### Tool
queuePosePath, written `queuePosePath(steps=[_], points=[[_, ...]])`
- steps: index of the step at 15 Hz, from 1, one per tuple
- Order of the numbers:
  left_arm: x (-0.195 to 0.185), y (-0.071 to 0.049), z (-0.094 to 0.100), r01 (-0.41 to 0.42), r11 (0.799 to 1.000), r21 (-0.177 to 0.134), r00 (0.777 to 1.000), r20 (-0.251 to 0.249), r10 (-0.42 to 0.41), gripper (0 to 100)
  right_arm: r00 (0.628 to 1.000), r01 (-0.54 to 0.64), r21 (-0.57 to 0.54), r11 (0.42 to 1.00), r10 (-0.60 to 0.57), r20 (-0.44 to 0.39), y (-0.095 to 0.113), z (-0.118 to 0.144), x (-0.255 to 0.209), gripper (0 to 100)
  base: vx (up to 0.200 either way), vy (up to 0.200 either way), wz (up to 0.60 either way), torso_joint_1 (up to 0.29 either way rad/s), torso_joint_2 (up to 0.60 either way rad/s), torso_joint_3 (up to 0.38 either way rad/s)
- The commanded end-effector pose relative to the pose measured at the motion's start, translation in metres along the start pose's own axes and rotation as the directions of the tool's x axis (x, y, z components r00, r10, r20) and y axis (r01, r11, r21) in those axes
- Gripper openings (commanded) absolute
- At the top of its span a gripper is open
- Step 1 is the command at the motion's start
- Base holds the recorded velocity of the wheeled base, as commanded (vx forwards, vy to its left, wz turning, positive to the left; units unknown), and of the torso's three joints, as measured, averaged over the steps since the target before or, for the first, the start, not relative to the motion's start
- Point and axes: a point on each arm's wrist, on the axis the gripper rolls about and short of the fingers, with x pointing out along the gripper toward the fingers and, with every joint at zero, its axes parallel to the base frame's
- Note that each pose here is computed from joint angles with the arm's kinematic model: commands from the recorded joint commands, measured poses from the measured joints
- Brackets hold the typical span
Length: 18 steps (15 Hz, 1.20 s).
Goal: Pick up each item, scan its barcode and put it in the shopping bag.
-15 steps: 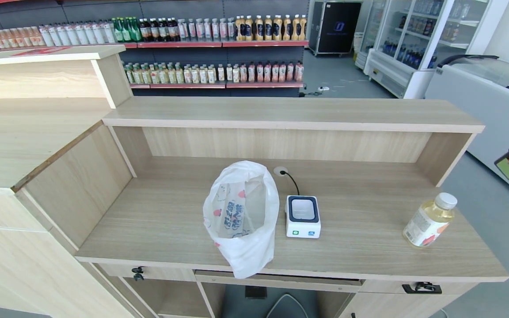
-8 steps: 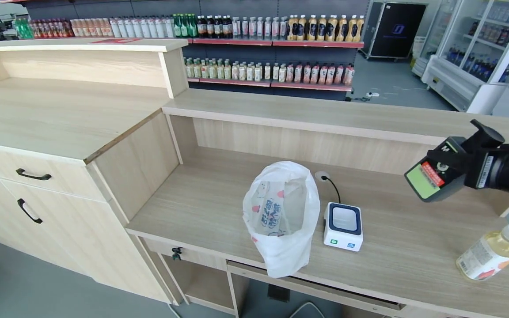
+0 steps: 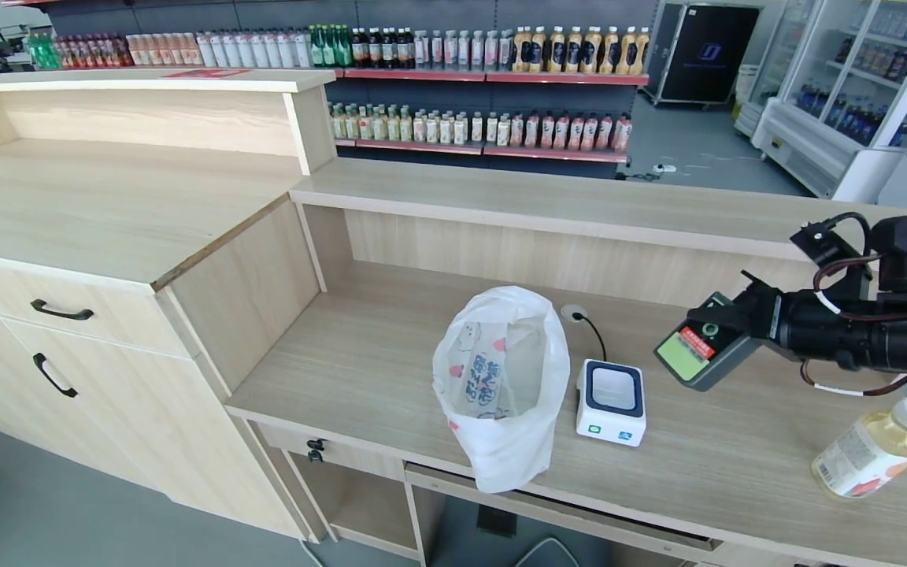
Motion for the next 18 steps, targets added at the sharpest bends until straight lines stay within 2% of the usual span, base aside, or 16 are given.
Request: queuePosePath(steps=[1,6,10,13,18], points=[[0.0,0.0,0.0,0.0,1.0,0.0,1.0,0.001,0.0,100,0.997,0.029,0.006,1.0,-0.029,-0.068,-0.022,-0.012,0.022,0,0.0,0.0,0.0,0.0,0.0,0.0],[0.0,0.0,0.0,0.0,1.0,0.0,1.0,0.001,0.0,100,0.994,0.027,-0.033,0.999,-0.03,-0.104,-0.036,-0.014,0.046,0,0.0,0.0,0.0,0.0,0.0,0.0],[0.0,0.0,0.0,0.0,1.0,0.0,1.0,0.001,0.0,100,0.993,0.018,-0.047,0.999,-0.023,-0.115,-0.038,-0.013,0.059,0,0.0,0.0,0.0,0.0,0.0,0.0],[0.0,0.0,0.0,0.0,1.0,0.0,1.0,0.001,0.0,100,0.99,0.01,-0.115,0.993,-0.026,-0.142,-0.039,-0.02,0.065,0,0.0,0.0,0.0,0.0,0.0,0.0],[0.0,0.0,0.0,0.0,1.0,0.0,1.0,0.001,0.0,100,0.989,0.005,-0.118,0.993,-0.022,-0.147,-0.041,-0.021,0.072,0,0.0,0.0,0.0,0.0,0.0,0.0]])
